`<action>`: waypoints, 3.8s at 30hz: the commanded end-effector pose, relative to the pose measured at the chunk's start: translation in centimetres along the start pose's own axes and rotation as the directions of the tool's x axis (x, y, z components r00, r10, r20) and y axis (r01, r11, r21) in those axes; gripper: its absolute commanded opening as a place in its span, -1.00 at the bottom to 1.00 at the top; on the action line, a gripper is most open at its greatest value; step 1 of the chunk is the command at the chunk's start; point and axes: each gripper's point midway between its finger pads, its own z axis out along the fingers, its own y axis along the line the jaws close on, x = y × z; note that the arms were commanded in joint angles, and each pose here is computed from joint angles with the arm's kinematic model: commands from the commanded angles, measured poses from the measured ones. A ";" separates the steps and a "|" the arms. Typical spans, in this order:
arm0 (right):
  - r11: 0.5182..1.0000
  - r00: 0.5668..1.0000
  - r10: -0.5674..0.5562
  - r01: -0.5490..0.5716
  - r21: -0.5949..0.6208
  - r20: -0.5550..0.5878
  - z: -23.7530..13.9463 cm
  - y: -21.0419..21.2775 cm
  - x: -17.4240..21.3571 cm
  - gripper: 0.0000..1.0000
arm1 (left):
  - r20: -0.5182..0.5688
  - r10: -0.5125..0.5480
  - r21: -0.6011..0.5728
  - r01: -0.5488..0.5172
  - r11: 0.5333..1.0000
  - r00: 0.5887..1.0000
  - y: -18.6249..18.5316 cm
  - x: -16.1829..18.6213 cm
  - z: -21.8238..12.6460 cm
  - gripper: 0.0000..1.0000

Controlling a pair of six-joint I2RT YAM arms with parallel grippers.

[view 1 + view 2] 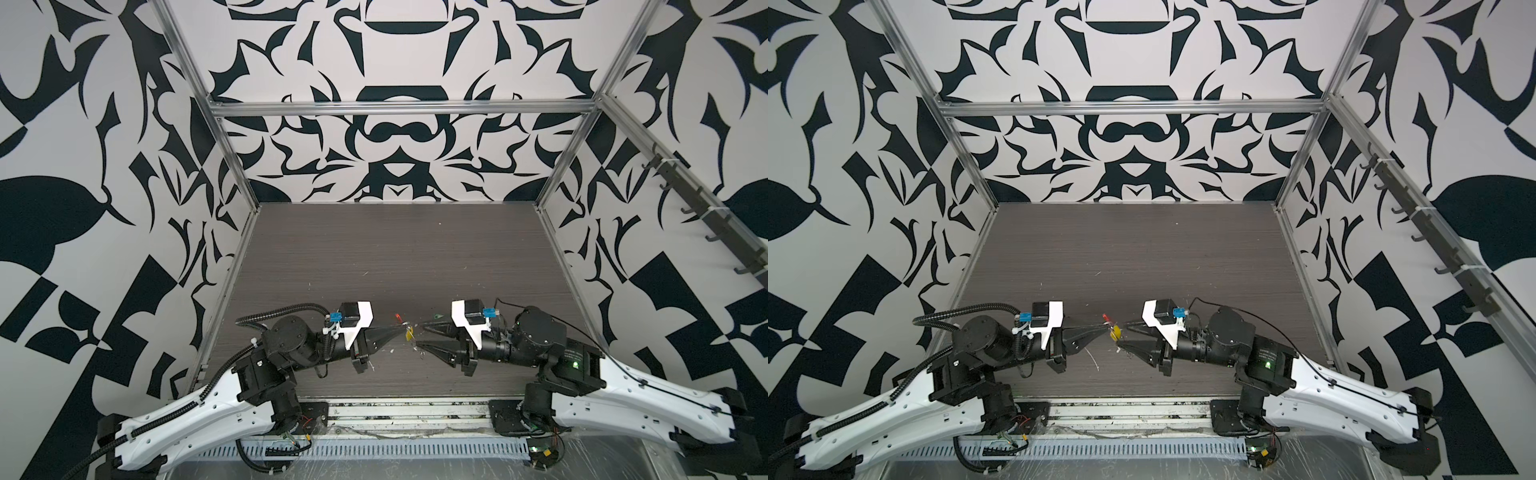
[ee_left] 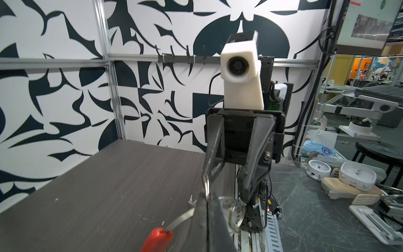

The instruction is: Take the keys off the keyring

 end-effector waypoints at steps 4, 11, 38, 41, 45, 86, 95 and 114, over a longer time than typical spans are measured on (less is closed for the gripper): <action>0.997 0.993 -0.045 0.038 0.066 0.111 -1.1 -0.6 -3.9 -0.21 | 0.088 0.046 0.068 -0.052 0.996 0.995 -1.3 -2.4 -0.2 -1.00; 0.998 0.994 -0.062 0.063 -0.002 0.092 0.7 0.4 -5.1 -0.21 | 0.070 0.041 0.097 -0.048 0.994 0.997 -1.8 -2.3 0.0 -1.00; 0.997 0.997 -0.042 0.046 -0.062 0.067 1.4 1.4 -5.7 -0.72 | 0.064 0.034 0.045 -0.037 0.998 0.997 -1.1 -2.2 -0.6 -1.00; 0.997 0.997 -0.034 0.039 -0.072 0.070 1.4 1.6 -5.9 -0.58 | 0.070 0.034 0.029 -0.036 0.999 0.997 -0.9 -2.3 -0.8 -1.00; 0.997 0.997 -0.032 0.037 -0.067 0.070 1.3 1.5 -5.9 -0.50 | 0.085 0.037 0.031 -0.040 0.999 0.996 -1.0 -2.5 -1.2 -1.00; 0.993 1.000 0.020 -0.020 -0.112 -0.004 2.8 1.7 -1.2 -0.69 | 0.127 0.028 0.077 -0.038 0.996 0.992 -1.8 -3.3 -1.1 -1.00; 0.997 0.998 0.037 -0.040 -0.063 -0.050 2.1 1.0 -0.1 -1.00 | 0.093 0.025 0.027 -0.028 0.999 0.995 -0.9 -2.8 -1.0 -1.00; 0.986 0.998 -0.021 0.029 0.161 -0.054 -0.6 -2.2 -1.6 -1.00 | -0.017 -0.013 -0.073 0.011 0.997 1.000 0.8 -1.5 -1.1 -1.00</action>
